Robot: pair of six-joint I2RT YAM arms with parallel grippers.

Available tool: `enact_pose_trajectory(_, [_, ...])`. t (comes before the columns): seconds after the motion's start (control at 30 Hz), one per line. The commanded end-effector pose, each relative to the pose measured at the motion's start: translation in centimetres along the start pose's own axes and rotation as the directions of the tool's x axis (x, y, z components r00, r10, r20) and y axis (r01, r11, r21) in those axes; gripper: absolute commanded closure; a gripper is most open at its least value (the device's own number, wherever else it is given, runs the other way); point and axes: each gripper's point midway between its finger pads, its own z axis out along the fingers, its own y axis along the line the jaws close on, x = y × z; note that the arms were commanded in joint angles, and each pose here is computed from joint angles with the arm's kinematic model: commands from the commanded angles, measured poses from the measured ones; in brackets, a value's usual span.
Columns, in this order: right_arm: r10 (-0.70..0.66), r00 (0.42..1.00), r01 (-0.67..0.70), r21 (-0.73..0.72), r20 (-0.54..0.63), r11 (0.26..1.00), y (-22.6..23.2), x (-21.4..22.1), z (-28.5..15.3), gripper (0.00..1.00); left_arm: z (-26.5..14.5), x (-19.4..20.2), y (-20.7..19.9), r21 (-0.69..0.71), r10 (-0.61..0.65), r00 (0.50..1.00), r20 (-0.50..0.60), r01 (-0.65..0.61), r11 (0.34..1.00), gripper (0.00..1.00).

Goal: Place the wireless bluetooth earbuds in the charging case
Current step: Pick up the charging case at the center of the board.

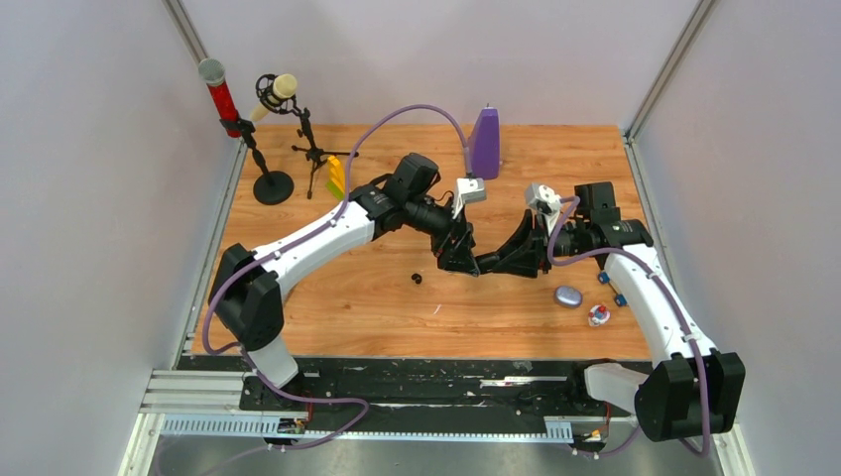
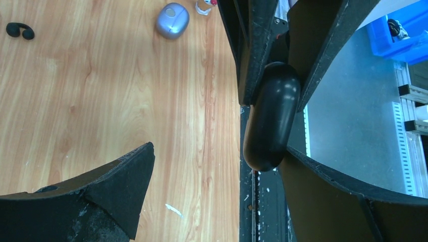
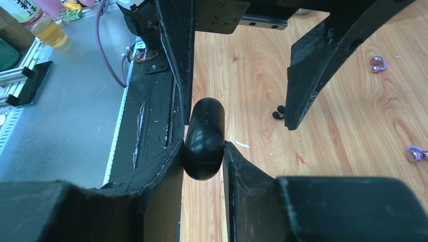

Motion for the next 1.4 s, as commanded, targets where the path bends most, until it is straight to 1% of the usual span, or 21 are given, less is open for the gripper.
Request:
enact_pose_trajectory(0.0, [-0.072,0.997,0.073,-0.042,0.027,0.996,0.9,-0.4,0.3,1.0,-0.4,-2.8,-0.8,0.025,0.038,0.998,0.052,-0.039,0.999,0.0])
enact_pose_trajectory(0.37, [-0.093,0.995,0.095,-0.055,0.025,0.994,1.3,-0.2,0.5,1.0,-0.3,-2.8,-0.5,0.016,0.023,0.998,0.053,-0.024,1.0,0.0])
enact_pose_trajectory(0.5, [-0.096,0.995,0.098,-0.063,0.032,0.993,1.6,-0.4,0.5,1.0,-0.4,-2.5,0.3,-0.018,0.019,0.998,0.052,-0.018,1.0,0.0])
enact_pose_trajectory(0.7, [-0.105,0.994,0.107,-0.068,0.035,0.992,1.8,-0.4,0.4,1.0,-1.5,-3.5,1.8,-0.082,0.011,0.996,0.092,-0.004,0.997,0.01])
enact_pose_trajectory(0.9, [-0.1,0.994,0.104,-0.081,0.047,0.991,2.2,-0.7,0.4,1.0,-2.0,-3.2,3.7,-0.196,0.001,0.995,0.098,0.018,0.981,0.02])
enact_pose_trajectory(1.37, [-0.072,0.997,0.072,-0.064,0.014,0.995,1.1,0.1,0.5,1.0,-4.1,-4.4,4.0,-0.244,0.006,0.985,0.171,0.036,0.969,0.0])
